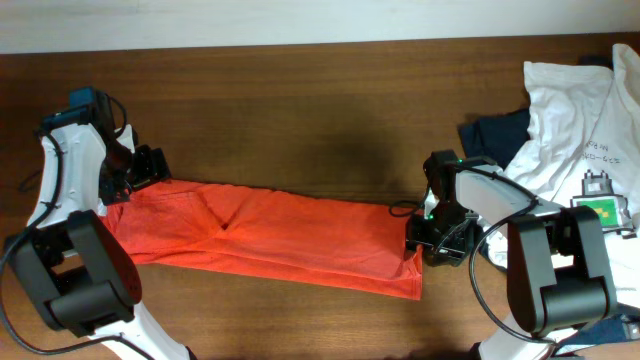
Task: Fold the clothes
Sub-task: 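Move the right gripper to the strip's right end and grasp it, then fold the strip's right end leftward over the middle with the right gripper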
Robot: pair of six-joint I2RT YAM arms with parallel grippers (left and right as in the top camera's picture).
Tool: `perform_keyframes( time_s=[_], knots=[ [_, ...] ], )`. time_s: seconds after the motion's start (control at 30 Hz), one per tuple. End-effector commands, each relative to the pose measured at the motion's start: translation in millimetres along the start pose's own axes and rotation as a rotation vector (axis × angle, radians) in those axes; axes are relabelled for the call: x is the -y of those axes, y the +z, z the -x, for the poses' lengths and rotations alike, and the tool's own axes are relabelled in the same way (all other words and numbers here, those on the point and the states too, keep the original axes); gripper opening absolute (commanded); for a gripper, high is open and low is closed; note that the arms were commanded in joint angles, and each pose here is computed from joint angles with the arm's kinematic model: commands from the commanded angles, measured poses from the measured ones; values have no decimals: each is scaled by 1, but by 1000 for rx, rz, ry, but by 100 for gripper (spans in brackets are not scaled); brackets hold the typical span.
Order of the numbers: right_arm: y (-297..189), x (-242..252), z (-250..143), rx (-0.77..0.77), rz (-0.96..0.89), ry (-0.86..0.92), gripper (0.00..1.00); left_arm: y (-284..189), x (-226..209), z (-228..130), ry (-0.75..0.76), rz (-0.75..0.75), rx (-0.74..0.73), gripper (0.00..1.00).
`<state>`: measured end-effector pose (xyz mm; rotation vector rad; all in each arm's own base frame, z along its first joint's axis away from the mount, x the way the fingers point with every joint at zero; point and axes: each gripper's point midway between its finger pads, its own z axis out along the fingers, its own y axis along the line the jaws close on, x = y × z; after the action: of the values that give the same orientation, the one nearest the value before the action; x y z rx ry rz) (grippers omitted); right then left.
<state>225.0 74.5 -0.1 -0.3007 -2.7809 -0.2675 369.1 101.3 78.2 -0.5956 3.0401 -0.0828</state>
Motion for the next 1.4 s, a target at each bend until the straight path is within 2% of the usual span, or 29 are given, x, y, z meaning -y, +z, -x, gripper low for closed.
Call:
perform_keyframes(
  time_s=[0.0, 0.13, 0.2, 0.23, 0.3, 0.33, 0.4, 0.5, 0.57, 0.63, 0.7, 0.87, 0.97, 1.17, 1.37],
  knots=[
    [1, -1, -7, -21, 3, 19, 49, -5, 3, 3, -2, -20, 13, 85],
    [7, -9, -16, -51, 24, -2, 43, -5, 3, 3, -2, -19, 13, 85],
    [9, -16, -16, -41, 22, -33, 37, -5, 3, 3, -2, -20, 13, 85],
    [10, -19, -12, -25, 26, -43, 22, -5, 3, 3, -2, -20, 13, 85],
    [10, -20, -5, 5, 22, -51, 8, -5, 3, 3, -2, -19, 12, 85],
    [10, -16, -2, 22, 1, -53, 4, -5, 3, 3, -1, -20, 12, 85],
    [-5, 22, 12, 92, -200, 37, 4, -5, 3, 2, -2, -19, 8, 85],
    [-55, 59, 36, 167, -303, 138, 4, -5, 3, 1, -2, -19, 5, 85],
    [-95, 66, 52, 219, -301, 129, 4, -5, 3, 1, -3, -19, 5, 85],
    [-111, 48, 55, 244, -297, 61, 4, -5, 3, 1, -3, -19, 5, 85],
    [-116, 1, 55, 276, -248, -53, 4, -5, 3, 1, -3, -19, 5, 85],
    [-83, -114, 27, 292, -135, -371, 5, -5, 5, 1, -2, -31, 4, 85],
    [-60, -158, 3, 260, -91, -503, 5, -5, 5, 1, -2, -31, 4, 86],
    [-42, -200, -27, 246, -32, -642, 9, -5, 5, 1, -3, -31, 4, 86],
    [-33, -220, -23, 259, 29, -674, 10, -5, 6, 1, -2, -34, 4, 86]
  ],
)
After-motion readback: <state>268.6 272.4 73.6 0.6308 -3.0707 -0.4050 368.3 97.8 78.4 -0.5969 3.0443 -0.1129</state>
